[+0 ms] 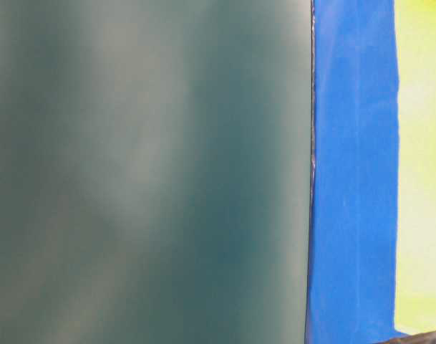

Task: Fold the yellow towel.
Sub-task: 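Open both grippers and lift them off the folded towel, then grasp the folded towel's top corners with both grippers, then lift the towel and rotate it, right gripper swinging toward the top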

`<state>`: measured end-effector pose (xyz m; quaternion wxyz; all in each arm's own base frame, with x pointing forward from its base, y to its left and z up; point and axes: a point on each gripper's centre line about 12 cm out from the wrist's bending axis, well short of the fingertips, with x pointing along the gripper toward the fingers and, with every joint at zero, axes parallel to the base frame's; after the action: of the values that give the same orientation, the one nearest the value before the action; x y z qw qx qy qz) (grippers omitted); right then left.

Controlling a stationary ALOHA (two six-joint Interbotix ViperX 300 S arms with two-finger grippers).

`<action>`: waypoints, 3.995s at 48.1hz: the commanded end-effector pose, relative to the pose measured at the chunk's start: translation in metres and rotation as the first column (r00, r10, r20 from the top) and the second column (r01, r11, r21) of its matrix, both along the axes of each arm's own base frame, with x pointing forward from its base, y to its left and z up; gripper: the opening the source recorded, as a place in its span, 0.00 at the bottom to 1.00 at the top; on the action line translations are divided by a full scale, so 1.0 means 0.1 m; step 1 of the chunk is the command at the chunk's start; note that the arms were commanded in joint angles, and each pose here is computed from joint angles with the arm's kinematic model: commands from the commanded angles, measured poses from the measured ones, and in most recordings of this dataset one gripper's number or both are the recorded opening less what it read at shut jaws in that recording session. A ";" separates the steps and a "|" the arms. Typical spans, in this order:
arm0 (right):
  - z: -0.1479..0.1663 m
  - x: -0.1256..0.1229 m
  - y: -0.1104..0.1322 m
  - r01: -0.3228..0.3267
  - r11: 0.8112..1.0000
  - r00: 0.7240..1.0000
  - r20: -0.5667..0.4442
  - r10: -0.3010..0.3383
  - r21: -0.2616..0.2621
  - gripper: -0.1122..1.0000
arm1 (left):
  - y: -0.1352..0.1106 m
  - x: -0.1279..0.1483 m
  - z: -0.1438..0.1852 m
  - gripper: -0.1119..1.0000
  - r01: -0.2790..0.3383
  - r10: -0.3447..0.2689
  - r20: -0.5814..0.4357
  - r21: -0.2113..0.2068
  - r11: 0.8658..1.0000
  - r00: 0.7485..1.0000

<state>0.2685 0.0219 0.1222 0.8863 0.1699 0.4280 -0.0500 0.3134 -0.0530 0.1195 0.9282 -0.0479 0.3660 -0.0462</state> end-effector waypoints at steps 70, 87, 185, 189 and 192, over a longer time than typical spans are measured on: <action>-0.24 -0.01 -0.95 0.204 0.973 0.973 -0.088 -0.214 -0.112 0.65 | 1.22 0.10 -0.34 0.62 -0.230 0.244 -0.089 0.144 0.962 0.966; -0.23 0.01 -0.87 0.142 0.981 0.984 -0.089 -0.154 -0.136 0.16 | 1.14 0.11 -0.39 0.14 -0.198 0.221 -0.172 0.140 0.970 0.960; 1.26 0.26 -2.40 0.474 0.818 0.873 0.295 -0.388 -0.325 0.12 | -0.05 1.44 1.35 0.13 0.038 -0.073 0.348 0.106 0.994 0.935; 1.29 0.36 -2.47 0.473 0.817 0.873 0.301 -0.383 -0.331 0.12 | -0.06 1.58 1.30 0.13 0.039 -0.076 0.351 0.110 0.993 0.933; 1.29 0.41 -2.51 0.473 0.816 0.873 0.302 -0.383 -0.333 0.12 | -0.07 1.65 1.28 0.13 0.040 -0.077 0.350 0.112 0.993 0.934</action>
<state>0.3075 -0.2120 0.2336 0.9064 0.0913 0.2833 -0.2996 0.4701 -0.0404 0.2272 0.9728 0.0158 0.2269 -0.0430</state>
